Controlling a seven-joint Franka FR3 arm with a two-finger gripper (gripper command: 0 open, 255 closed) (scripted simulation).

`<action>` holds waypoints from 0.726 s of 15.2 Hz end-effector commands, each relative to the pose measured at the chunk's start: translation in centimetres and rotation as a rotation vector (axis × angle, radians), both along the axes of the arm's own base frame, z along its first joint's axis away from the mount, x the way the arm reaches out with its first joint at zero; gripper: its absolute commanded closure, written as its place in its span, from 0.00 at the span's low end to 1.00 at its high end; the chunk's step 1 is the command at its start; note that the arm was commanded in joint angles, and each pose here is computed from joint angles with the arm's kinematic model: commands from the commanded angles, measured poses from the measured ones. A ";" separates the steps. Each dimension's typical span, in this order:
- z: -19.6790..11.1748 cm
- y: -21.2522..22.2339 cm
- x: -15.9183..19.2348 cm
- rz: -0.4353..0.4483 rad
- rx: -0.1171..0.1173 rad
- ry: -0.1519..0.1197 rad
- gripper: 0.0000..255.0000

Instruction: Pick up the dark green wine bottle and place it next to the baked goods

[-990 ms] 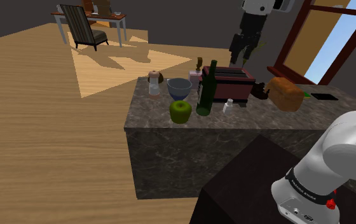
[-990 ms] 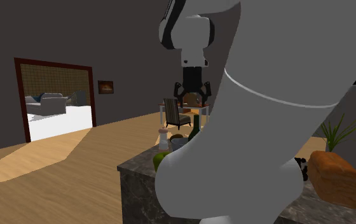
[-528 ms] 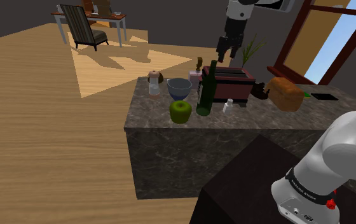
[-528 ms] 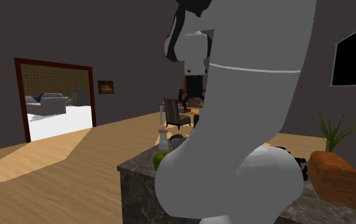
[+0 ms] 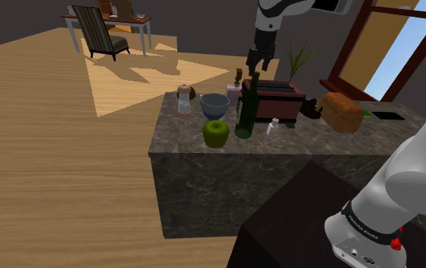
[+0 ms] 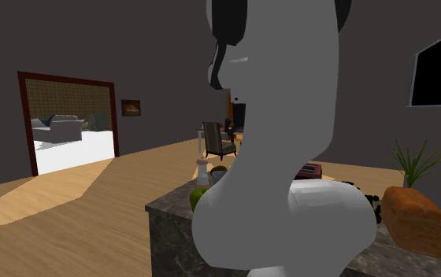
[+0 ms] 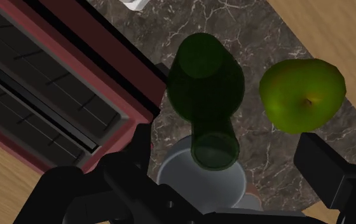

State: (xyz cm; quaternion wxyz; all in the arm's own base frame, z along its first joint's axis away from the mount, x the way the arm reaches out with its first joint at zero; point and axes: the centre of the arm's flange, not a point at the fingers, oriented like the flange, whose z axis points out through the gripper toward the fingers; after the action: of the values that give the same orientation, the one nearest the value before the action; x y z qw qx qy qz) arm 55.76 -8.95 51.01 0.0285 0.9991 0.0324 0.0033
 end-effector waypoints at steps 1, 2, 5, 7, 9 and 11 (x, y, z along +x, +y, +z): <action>-0.9 -0.2 0.3 0.001 -0.001 0.000 0.00; -1.5 -0.2 0.3 0.001 -0.001 0.000 0.00; -3.4 -0.3 0.3 0.001 -0.001 0.000 0.00; -3.4 -0.3 0.3 0.001 -0.001 0.000 0.00; -3.4 -0.3 0.3 0.001 -0.001 0.000 0.00; -3.4 -0.3 0.3 0.001 -0.001 0.000 0.00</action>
State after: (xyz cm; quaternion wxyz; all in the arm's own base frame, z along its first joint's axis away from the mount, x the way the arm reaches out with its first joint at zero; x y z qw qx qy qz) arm 56.10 -9.24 47.66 0.0288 0.9990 0.0331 0.0033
